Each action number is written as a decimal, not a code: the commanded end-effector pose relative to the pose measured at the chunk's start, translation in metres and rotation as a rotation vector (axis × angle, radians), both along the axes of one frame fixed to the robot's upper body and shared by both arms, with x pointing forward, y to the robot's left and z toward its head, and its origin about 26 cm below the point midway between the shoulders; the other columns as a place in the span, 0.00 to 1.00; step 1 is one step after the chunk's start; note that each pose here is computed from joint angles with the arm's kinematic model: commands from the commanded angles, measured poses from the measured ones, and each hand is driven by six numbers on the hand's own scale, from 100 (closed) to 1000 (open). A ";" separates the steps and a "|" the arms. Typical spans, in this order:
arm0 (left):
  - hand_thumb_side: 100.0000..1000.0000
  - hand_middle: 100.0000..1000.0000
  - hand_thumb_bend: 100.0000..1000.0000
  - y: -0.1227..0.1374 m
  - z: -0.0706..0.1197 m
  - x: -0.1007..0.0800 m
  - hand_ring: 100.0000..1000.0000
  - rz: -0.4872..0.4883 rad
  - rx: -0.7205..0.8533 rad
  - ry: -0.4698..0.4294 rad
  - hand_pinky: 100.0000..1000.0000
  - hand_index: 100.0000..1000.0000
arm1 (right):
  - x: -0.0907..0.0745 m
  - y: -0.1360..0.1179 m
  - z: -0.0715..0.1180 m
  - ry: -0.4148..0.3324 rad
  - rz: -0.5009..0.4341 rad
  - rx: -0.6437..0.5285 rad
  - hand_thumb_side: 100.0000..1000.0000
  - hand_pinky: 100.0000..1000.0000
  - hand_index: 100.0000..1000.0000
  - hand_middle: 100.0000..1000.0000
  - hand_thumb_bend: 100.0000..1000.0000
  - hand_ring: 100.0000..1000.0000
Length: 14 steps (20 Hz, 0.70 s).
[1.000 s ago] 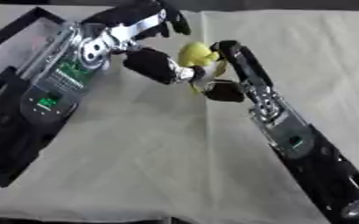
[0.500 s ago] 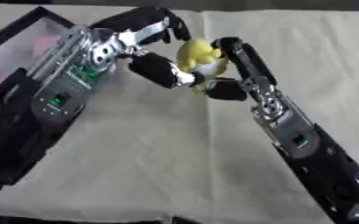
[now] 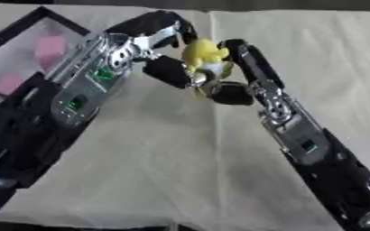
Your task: Pick up the objects with one hand, pass them to the other hand, and then place them into the box on the other side of the table.
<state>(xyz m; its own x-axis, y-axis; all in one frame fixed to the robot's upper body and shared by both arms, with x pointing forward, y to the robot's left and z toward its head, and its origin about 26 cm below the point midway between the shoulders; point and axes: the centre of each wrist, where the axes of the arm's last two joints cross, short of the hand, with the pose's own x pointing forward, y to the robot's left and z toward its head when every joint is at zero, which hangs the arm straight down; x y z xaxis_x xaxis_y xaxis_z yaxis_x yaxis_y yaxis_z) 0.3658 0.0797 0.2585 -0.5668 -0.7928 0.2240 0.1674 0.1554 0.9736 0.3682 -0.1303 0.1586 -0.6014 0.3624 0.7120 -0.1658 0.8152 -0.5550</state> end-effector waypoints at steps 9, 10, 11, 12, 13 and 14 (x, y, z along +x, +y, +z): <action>0.07 0.47 0.03 -0.005 0.003 0.003 0.56 -0.011 -0.018 -0.028 0.65 0.40 | -0.003 0.004 0.012 -0.031 0.034 0.006 0.00 0.75 0.47 0.44 0.29 0.59; 0.04 0.46 0.03 -0.005 0.002 0.003 0.55 -0.009 -0.012 -0.026 0.65 0.39 | -0.002 0.003 0.011 -0.031 0.031 0.007 0.00 0.75 0.47 0.44 0.29 0.59; 0.00 0.45 0.03 -0.004 0.001 0.004 0.54 -0.009 -0.005 -0.024 0.64 0.38 | -0.002 0.003 0.011 -0.031 0.028 0.009 0.00 0.75 0.48 0.45 0.30 0.60; 0.00 0.44 0.04 -0.004 0.000 0.004 0.54 -0.008 0.004 -0.023 0.64 0.37 | -0.002 0.003 0.011 -0.030 0.025 0.011 0.00 0.75 0.49 0.45 0.31 0.60; 0.00 0.43 0.05 -0.004 0.000 0.004 0.53 -0.008 0.014 -0.021 0.64 0.36 | -0.002 0.003 0.011 -0.029 0.023 0.012 0.00 0.75 0.50 0.47 0.33 0.61; 0.00 0.43 0.05 -0.005 -0.001 0.004 0.53 -0.009 0.024 -0.020 0.64 0.36 | -0.002 0.003 0.010 -0.028 0.021 0.012 0.00 0.75 0.51 0.48 0.35 0.61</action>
<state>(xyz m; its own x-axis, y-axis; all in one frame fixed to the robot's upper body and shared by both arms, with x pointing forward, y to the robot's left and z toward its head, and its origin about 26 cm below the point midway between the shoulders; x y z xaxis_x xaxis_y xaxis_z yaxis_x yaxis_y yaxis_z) 0.3689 0.0739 0.2517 -0.5787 -0.7844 0.2230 0.1726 0.1495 0.9736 0.3672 -0.1284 0.1569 -0.5990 0.3560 0.7172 -0.1810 0.8123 -0.5544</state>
